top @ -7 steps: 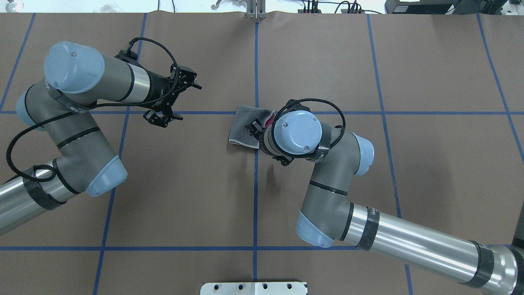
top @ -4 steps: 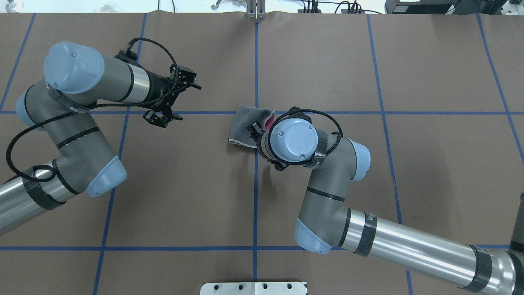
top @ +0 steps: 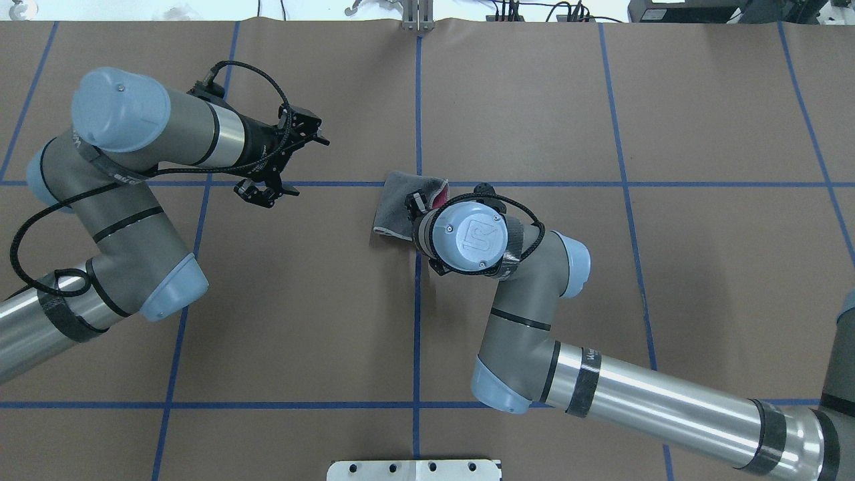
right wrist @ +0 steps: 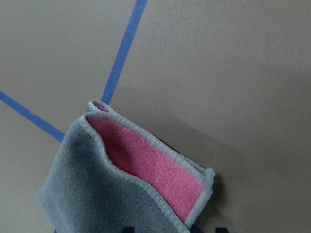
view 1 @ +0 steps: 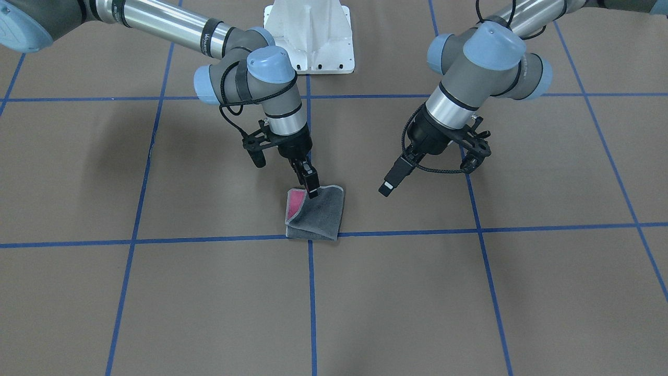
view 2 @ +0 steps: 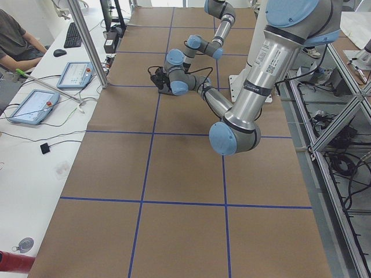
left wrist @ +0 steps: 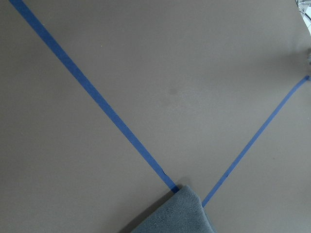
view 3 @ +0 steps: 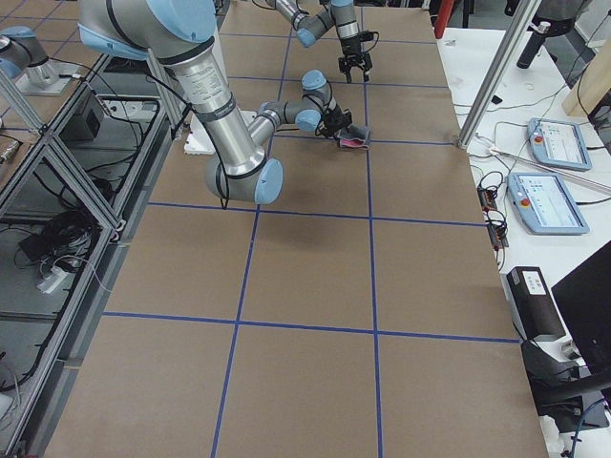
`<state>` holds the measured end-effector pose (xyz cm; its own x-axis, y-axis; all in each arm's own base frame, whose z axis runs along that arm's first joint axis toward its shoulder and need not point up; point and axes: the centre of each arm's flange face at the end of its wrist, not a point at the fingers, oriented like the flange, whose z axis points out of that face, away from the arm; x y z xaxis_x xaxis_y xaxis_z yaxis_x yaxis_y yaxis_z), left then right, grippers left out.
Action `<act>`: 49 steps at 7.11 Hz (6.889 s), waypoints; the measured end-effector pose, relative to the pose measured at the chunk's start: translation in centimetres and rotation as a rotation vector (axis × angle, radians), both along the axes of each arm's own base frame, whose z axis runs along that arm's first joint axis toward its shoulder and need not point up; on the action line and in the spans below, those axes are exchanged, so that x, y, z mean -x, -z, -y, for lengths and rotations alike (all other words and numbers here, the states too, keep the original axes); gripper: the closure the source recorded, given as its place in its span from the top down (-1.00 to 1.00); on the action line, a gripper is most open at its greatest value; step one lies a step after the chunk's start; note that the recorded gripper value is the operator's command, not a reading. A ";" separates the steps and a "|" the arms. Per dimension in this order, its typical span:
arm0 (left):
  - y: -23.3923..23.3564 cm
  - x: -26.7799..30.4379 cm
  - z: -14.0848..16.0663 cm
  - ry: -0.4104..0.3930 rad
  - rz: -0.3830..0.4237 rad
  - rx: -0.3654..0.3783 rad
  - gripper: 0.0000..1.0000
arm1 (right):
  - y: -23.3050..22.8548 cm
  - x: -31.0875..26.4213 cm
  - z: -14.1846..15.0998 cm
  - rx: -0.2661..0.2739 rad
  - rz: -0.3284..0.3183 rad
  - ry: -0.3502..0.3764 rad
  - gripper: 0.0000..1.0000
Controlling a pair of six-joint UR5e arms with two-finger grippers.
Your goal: Fold towel twice with both arms
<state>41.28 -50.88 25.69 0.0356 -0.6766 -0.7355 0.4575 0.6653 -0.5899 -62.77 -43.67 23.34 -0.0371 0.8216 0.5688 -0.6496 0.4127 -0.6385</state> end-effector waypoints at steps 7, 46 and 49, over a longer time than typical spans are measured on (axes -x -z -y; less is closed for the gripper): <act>0.0 -0.1 0.1 0.001 0.000 0.003 1.00 | 0.2 0.2 -0.4 -0.023 -0.007 0.025 -0.95; 0.3 -0.1 0.1 0.008 -0.003 0.001 1.00 | 0.8 -1.7 -1.6 -0.056 0.016 0.093 -1.00; 0.3 -0.2 0.2 0.008 -0.003 0.003 1.00 | 0.8 -4.0 0.1 -0.059 0.003 0.110 -1.00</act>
